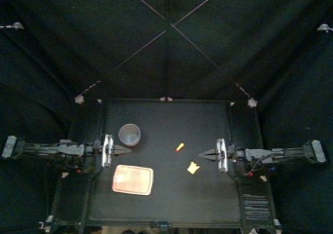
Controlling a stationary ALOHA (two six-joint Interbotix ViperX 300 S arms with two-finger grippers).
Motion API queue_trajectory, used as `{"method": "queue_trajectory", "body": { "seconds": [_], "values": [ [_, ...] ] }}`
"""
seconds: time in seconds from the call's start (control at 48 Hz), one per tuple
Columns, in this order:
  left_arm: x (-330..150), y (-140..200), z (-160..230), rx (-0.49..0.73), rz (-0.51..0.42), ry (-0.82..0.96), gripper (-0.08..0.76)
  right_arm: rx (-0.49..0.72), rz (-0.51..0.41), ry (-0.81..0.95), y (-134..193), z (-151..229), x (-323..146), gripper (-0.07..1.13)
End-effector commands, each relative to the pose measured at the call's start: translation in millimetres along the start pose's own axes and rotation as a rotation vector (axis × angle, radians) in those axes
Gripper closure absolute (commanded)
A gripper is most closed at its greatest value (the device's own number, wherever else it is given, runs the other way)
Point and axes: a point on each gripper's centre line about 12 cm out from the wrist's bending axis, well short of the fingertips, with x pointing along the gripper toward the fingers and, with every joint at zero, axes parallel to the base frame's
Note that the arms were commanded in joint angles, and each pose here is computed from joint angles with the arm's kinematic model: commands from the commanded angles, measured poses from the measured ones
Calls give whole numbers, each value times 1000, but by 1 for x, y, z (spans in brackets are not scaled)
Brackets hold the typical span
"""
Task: Pick the fries then place it on the pink plate
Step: Pick the fries
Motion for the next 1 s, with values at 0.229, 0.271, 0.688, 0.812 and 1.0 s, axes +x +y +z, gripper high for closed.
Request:
{"method": "queue_trajectory", "body": {
  "seconds": [0.229, 0.271, 0.688, 0.812, 1.0],
  "values": [
    [4, 0, 12, -13, 4, -35, 672, -36, -85, 287, -21, -43, 17, 934],
    [4, 0, 12, -13, 4, -32, 672, -37, -88, 330, -22, -49, 20, 934],
    [3, 1, 10, -16, 6, -29, 672, -400, 83, 779, -4, -91, 32, 414],
    [3, 1, 10, -16, 6, -28, 672, -466, 93, 864, -3, -94, 34, 120],
    [3, 2, 10, -15, 14, -28, 672, -462, 99, 901, -1, -99, 48, -8]
  ]
}}
